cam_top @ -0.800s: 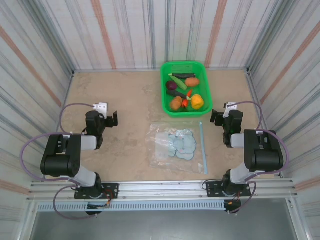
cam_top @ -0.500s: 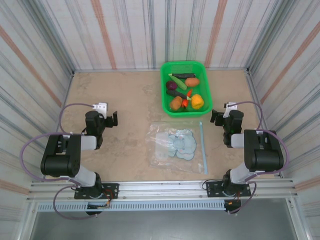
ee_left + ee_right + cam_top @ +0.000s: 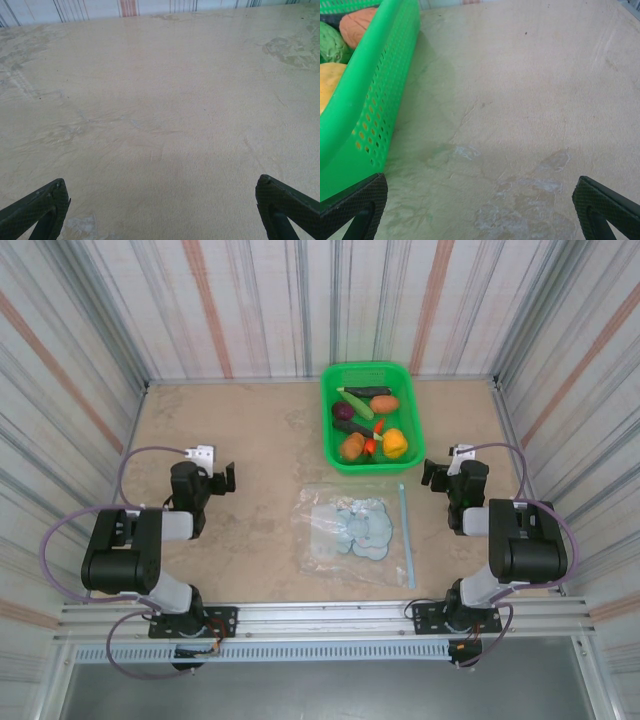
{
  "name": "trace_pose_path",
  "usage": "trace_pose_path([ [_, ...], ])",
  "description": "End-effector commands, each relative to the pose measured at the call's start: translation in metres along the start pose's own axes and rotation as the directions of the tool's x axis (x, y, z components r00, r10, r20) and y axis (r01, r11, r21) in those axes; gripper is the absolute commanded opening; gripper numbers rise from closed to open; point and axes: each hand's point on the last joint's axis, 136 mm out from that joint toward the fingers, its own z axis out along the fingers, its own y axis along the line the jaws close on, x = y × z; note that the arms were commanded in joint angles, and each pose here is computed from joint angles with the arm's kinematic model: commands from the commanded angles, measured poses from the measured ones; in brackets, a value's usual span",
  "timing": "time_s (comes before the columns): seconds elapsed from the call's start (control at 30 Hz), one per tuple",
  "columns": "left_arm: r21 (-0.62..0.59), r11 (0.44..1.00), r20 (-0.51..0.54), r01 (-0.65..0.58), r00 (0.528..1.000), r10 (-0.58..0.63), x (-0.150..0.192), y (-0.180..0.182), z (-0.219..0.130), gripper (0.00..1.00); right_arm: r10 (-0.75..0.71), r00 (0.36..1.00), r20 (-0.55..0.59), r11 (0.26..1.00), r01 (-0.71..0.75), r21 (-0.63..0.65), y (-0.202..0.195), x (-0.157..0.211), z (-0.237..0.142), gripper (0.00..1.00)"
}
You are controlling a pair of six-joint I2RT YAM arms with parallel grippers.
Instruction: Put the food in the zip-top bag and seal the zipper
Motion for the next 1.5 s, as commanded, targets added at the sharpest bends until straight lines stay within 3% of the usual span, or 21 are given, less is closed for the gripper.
trace_pose_path([
  [0.0, -0.006, 1.000, 0.013, -0.021, 1.000, 0.022, -0.006, 0.001, 0.001, 0.99, 0.012, 1.000, 0.008, 1.000, -0.012, -0.008, 0.000, -0.006, 0.003, 0.99],
  [0.57, 0.007, 1.000, 0.037, -0.024, 0.999, 0.024, -0.013, -0.001, -0.007, 0.99, 0.044, 0.998, 0.047, 0.997, -0.041, -0.062, 0.000, -0.011, -0.006, 0.99],
  [0.77, -0.036, 0.999, 0.044, -0.040, 0.998, 0.042, -0.047, 0.001, -0.027, 0.99, 0.087, 0.988, 0.128, 0.994, -0.095, 0.051, -0.016, -0.060, -0.047, 0.99],
  [0.87, 0.006, 0.998, 0.122, -0.065, 0.991, 0.064, -0.087, -0.012, -0.044, 0.99, 0.118, 0.977, 0.180, 0.988, -0.133, 0.076, -0.017, -0.099, -0.074, 0.99],
  [0.93, 0.051, 0.996, 0.183, -0.071, 0.981, 0.061, -0.120, -0.027, -0.060, 0.99, 0.136, 0.964, 0.229, 0.989, -0.145, 0.018, 0.000, -0.129, -0.097, 0.99],
  [1.03, 0.079, 0.992, 0.255, -0.103, 0.964, 0.079, -0.165, -0.064, -0.100, 0.99, 0.064, 0.958, 0.280, 0.994, -0.036, -0.103, 0.055, -0.162, -0.135, 0.99],
  [1.17, 0.153, 0.986, 0.296, -0.058, 0.955, 0.010, -0.194, -0.108, -0.165, 0.99, 0.039, 0.973, 0.227, 0.936, 0.044, -0.350, 0.137, -0.160, -0.180, 0.99],
  [1.23, 0.156, 0.983, 0.255, -0.096, 0.965, 0.054, -0.191, -0.122, -0.195, 0.99, -0.001, 0.987, 0.158, 0.916, 0.064, -0.397, 0.162, -0.150, -0.207, 0.99],
  [1.3, 0.150, 0.981, 0.186, -0.121, 0.978, 0.093, -0.182, -0.127, -0.216, 0.99, 0.017, 0.997, 0.077, 0.943, 0.010, -0.332, 0.156, -0.145, -0.227, 0.99],
  [1.4, 0.186, 0.981, -0.030, -0.053, 0.998, 0.060, -0.156, -0.121, -0.236, 0.99, 0.108, 0.981, -0.162, 0.948, -0.150, -0.279, 0.137, -0.124, -0.261, 0.99],
  [1.47, 0.255, 0.966, -0.162, -0.027, 0.984, 0.070, -0.138, -0.125, -0.241, 0.99, 0.075, 0.981, -0.177, 0.942, -0.128, -0.311, 0.129, -0.118, -0.277, 0.99],
])
